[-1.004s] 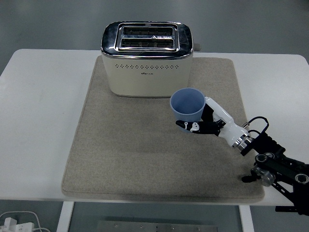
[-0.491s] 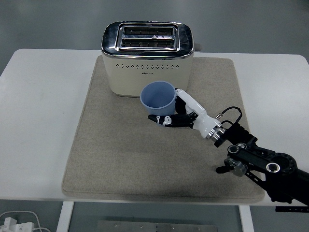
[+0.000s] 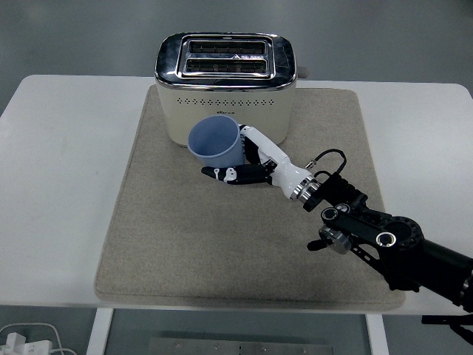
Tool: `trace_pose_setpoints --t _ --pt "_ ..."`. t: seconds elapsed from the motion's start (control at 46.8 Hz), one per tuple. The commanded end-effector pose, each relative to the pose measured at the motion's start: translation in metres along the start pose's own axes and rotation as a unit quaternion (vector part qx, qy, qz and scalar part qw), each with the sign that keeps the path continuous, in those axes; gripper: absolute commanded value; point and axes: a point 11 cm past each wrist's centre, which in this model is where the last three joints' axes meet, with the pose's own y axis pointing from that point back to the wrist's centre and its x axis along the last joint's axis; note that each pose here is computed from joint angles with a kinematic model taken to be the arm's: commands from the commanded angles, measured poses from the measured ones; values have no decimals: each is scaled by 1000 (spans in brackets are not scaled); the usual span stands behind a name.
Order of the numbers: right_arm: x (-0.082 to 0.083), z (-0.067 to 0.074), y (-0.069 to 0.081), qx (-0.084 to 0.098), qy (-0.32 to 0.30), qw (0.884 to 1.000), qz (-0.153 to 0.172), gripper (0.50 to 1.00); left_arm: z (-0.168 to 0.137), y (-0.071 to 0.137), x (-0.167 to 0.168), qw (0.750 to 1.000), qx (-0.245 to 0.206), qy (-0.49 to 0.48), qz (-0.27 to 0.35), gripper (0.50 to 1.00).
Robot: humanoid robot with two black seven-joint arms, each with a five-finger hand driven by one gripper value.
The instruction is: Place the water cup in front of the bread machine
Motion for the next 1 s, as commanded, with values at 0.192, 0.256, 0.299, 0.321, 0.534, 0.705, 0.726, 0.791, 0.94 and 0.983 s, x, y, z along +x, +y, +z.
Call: trace_pose_setpoints --t 0.192,0.256,0.299,0.321,0.534,0.705,0.726,0.791,0.94,0.983 --pt "-2 11 -2 -15 7 1000 2 500 0 0 -1 1000 0 -1 -1 1000" --pt "2 14 0 -21 11 1000 7 500 0 0 -1 1000 0 -2 0 1000" --pt "5 16 0 -23 14 1000 10 500 0 0 -1 1000 0 -1 -1 1000" --pt "5 16 1 -23 14 1000 11 500 0 0 -1 1000 0 -1 -1 1000" --pt "9 19 2 -28 18 999 17 500 0 0 -1 1000 1 -1 -1 1000" --pt "9 21 4 -30 17 999 21 500 0 0 -1 1000 0 -1 -1 1000" --pt "9 21 4 -30 18 999 23 500 0 0 -1 1000 0 -1 -1 1000" --pt "10 22 5 -30 21 999 31 500 0 0 -1 1000 0 -1 -1 1000" --pt "9 27 8 -34 20 999 37 500 0 0 -1 1000 0 -2 -1 1000" --pt "9 28 9 -35 20 998 37 500 0 0 -1 1000 0 -2 -1 1000"
